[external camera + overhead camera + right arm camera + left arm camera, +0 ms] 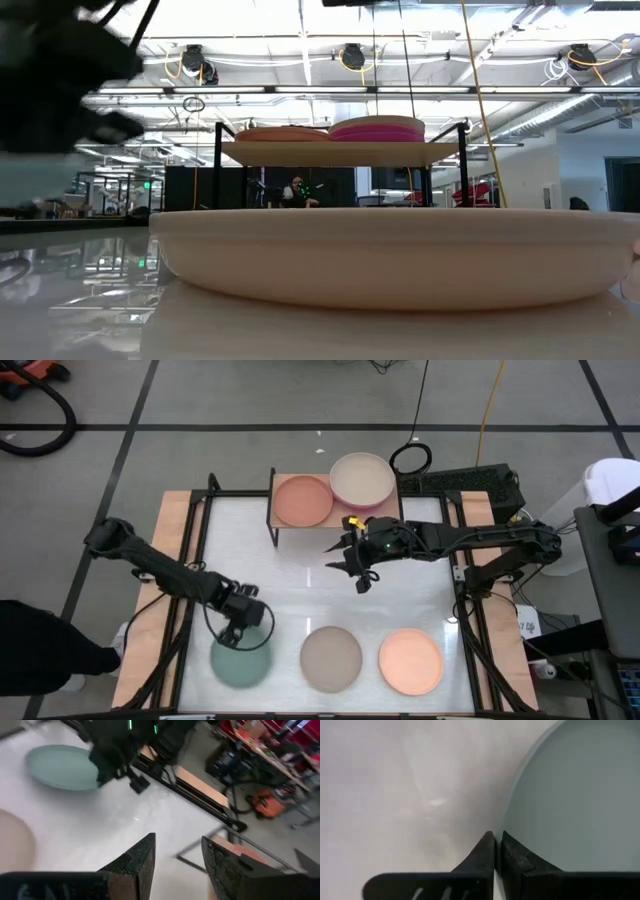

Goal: Place and stack plates onto a shelf
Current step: Stack the green plate on top of the brown plate on the shelf

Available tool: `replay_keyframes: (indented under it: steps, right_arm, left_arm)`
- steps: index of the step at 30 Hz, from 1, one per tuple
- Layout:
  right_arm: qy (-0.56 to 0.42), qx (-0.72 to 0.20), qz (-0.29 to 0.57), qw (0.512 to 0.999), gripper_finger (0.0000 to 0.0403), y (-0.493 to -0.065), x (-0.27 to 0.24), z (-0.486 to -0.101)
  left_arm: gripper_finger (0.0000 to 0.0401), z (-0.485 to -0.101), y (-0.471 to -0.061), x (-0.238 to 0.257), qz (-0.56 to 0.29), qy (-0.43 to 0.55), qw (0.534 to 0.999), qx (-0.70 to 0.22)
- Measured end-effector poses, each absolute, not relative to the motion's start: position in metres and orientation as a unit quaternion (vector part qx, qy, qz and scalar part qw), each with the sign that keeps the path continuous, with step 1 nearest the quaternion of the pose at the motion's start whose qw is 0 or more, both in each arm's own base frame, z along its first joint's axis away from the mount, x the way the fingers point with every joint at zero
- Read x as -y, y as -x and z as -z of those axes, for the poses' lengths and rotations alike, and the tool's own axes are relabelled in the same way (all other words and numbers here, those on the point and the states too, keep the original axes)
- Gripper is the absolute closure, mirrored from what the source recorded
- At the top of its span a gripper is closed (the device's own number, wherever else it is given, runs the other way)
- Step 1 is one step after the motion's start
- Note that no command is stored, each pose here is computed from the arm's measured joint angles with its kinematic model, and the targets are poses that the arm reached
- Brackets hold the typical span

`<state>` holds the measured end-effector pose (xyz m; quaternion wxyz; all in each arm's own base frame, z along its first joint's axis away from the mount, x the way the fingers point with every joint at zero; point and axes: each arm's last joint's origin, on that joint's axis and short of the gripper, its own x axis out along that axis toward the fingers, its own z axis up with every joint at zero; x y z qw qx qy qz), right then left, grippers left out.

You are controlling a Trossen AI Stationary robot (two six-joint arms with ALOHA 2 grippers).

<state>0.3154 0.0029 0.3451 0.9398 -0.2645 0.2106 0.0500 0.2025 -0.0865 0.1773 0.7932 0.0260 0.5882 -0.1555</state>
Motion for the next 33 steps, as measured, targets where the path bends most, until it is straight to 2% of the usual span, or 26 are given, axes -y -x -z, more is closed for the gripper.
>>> replay_keyframes:
  steps: [6,10,13,17,20,25,33]
  right_arm:
    - [0.285,-0.201,0.0,0.937,0.0259,-0.289,-0.002,-0.368]
    - [0.275,-0.163,0.006,0.948,0.0259,-0.266,-0.004,-0.388]
    - [0.259,-0.13,0.014,0.957,0.0259,-0.253,-0.005,-0.402]
    - [0.24,-0.121,0.019,0.963,0.0259,-0.245,-0.005,-0.407]
    - [0.233,-0.123,0.019,0.965,0.0259,-0.244,-0.005,-0.407]
    - [0.232,-0.132,0.017,0.964,0.0259,-0.248,-0.005,-0.403]
    - [0.22,-0.135,0.018,0.966,0.0259,-0.25,-0.005,-0.402]
  left_arm:
    - [0.0391,-0.236,-0.212,0.062,0.092,-0.115,0.839,-0.524]
    - [0.0391,-0.279,-0.222,0.029,-0.017,-0.158,0.888,-0.433]
    - [0.0391,-0.31,-0.23,-0.007,-0.089,-0.155,0.911,-0.371]
    - [0.0391,-0.347,-0.231,-0.064,-0.194,-0.107,0.92,-0.324]
    - [0.0391,-0.371,-0.231,-0.109,-0.232,-0.066,0.926,-0.292]
    - [0.0391,-0.393,-0.238,-0.169,-0.22,0.004,0.933,-0.285]
    - [0.0381,-0.372,-0.264,-0.228,-0.215,0.072,0.892,-0.391]
